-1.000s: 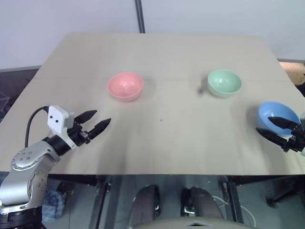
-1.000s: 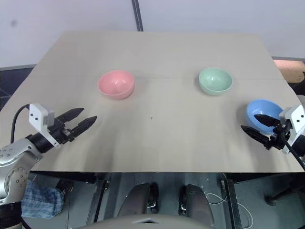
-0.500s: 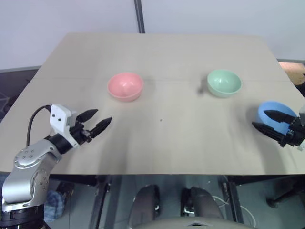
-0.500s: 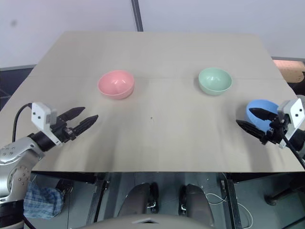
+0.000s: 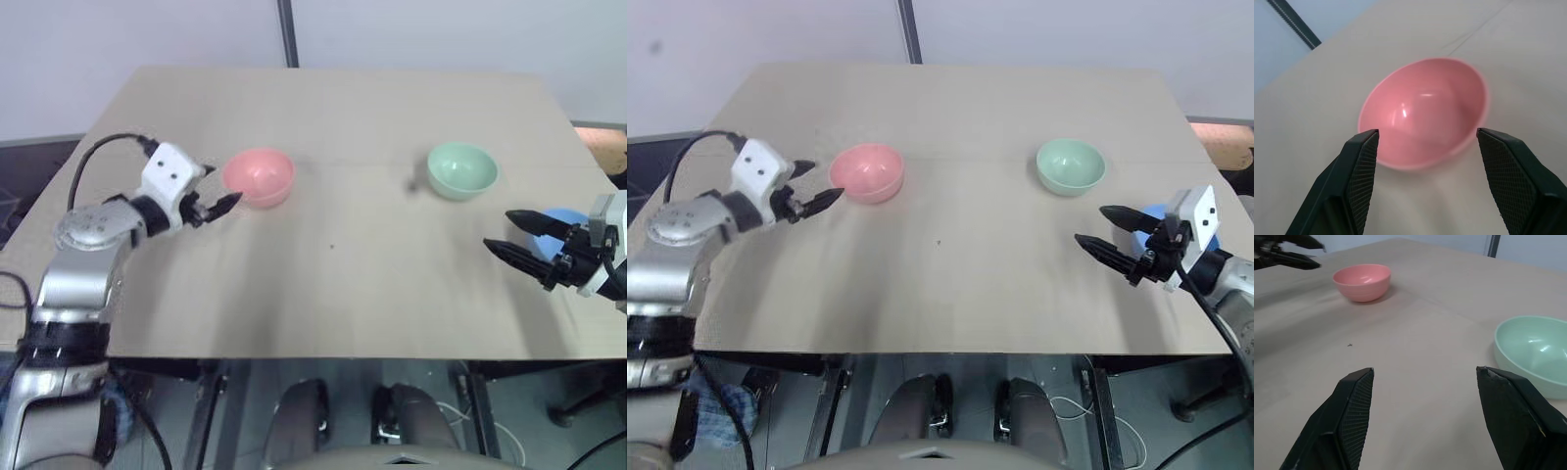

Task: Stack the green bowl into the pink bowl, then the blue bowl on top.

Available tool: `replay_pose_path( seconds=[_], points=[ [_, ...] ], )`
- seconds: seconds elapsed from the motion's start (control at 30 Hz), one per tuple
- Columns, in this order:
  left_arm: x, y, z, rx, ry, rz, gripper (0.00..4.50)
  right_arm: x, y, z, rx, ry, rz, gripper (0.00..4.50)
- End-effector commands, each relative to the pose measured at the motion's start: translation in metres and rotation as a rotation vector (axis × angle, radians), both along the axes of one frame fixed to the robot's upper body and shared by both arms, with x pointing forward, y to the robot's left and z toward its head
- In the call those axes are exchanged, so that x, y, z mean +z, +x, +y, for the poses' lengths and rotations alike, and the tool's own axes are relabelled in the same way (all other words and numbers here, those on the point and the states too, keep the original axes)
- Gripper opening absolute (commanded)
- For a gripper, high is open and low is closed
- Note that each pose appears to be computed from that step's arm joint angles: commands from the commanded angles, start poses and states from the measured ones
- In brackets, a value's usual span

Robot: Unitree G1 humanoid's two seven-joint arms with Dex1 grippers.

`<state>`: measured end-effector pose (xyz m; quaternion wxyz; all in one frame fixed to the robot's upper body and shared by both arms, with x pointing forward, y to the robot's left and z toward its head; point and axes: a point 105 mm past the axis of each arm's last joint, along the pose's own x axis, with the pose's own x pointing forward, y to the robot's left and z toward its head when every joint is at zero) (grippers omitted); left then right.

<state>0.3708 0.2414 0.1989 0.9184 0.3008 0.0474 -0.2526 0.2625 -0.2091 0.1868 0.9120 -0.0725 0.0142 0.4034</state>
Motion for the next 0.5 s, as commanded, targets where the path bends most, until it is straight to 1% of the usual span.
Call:
replay_pose_path(
  seconds=[0.03,0.1,0.17,0.23,0.37,0.5],
  points=[
    [0.0,0.015,-0.011,-0.051,0.103,0.008,3.36,0.014,-0.004,0.013,0.054,-0.014,-0.076,3.65],
    [-0.01,0.022,-0.019,-0.083,0.153,0.044,3.36,0.015,-0.003,0.013,0.051,-0.012,-0.082,3.65],
    [-0.025,0.028,-0.031,-0.133,0.18,0.11,3.36,0.016,-0.003,0.013,0.045,-0.008,-0.088,3.65],
    [-0.033,0.031,-0.042,-0.18,0.206,0.139,3.36,0.016,-0.003,0.013,0.04,-0.011,-0.093,3.65],
    [-0.027,0.038,-0.06,-0.236,0.19,0.123,3.36,0.017,-0.005,0.007,0.014,-0.019,-0.097,3.65],
    [-0.028,0.041,-0.06,-0.245,0.201,0.122,3.36,0.015,-0.009,0.004,-0.005,-0.026,-0.092,3.65]
  ],
)
